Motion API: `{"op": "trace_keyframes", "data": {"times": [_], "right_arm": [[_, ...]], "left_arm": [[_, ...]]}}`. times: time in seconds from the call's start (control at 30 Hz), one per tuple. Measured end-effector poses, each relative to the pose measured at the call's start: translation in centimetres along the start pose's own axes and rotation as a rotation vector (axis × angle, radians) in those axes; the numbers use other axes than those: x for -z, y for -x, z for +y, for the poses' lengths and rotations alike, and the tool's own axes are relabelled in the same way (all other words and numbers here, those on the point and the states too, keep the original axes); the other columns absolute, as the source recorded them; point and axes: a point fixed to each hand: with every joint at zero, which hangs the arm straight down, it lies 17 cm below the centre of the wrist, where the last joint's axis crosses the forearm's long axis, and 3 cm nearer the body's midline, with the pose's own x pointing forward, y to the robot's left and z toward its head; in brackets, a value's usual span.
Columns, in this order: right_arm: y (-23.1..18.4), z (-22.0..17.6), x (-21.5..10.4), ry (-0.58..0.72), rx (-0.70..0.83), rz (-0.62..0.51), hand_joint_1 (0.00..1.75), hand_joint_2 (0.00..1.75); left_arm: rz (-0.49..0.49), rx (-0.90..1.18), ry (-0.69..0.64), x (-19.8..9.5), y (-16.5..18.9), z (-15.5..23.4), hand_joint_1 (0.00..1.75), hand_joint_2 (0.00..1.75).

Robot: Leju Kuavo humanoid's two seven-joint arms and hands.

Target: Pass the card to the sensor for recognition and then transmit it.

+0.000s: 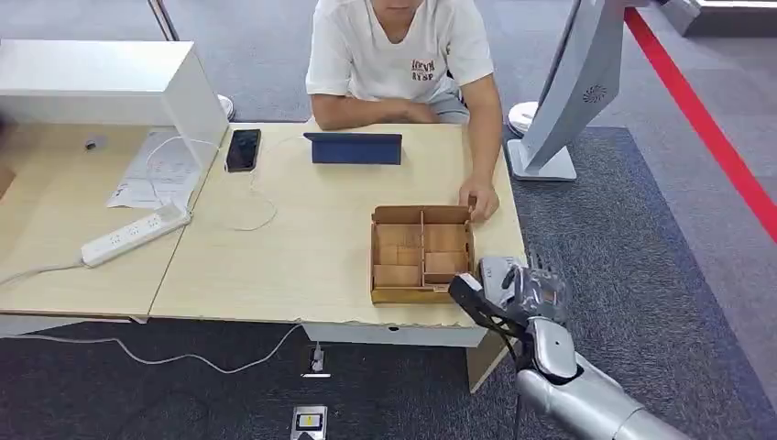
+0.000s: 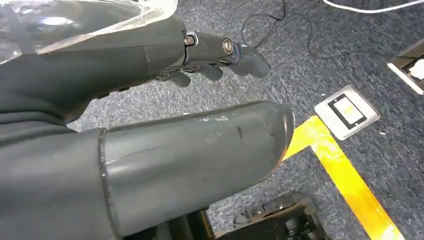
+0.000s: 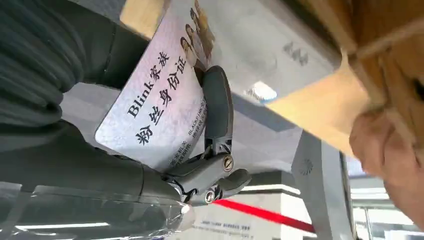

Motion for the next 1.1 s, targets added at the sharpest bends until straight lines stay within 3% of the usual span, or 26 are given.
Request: {"op": "trace_keyframes", "data": {"times": [0.33,0.67,1.07,1.1], "right_arm": [[-1.7,-9.8,2.5,0.181,-0.131,-0.084,1.75,1.75],[-6.7,-17.4,3.5,0.226,-0.090,-0.155,1.75,1.75],[-17.9,-19.2,1.5,0.217,-0.101,-0.347,1.75,1.75],[-18.4,-19.2,1.4,0.219,-0.103,-0.358,1.40,1.75]], "left_arm": [[0.005,0.010,-0.007,0.2,-0.5,0.3,0.00,0.00],[0.009,0.007,0.003,0.6,-1.5,0.6,0.00,0.00],[0.028,-0.036,0.004,0.6,-1.2,0.5,0.00,0.00],[0.031,-0.039,0.005,0.6,-1.1,0.5,0.00,0.00]]}}
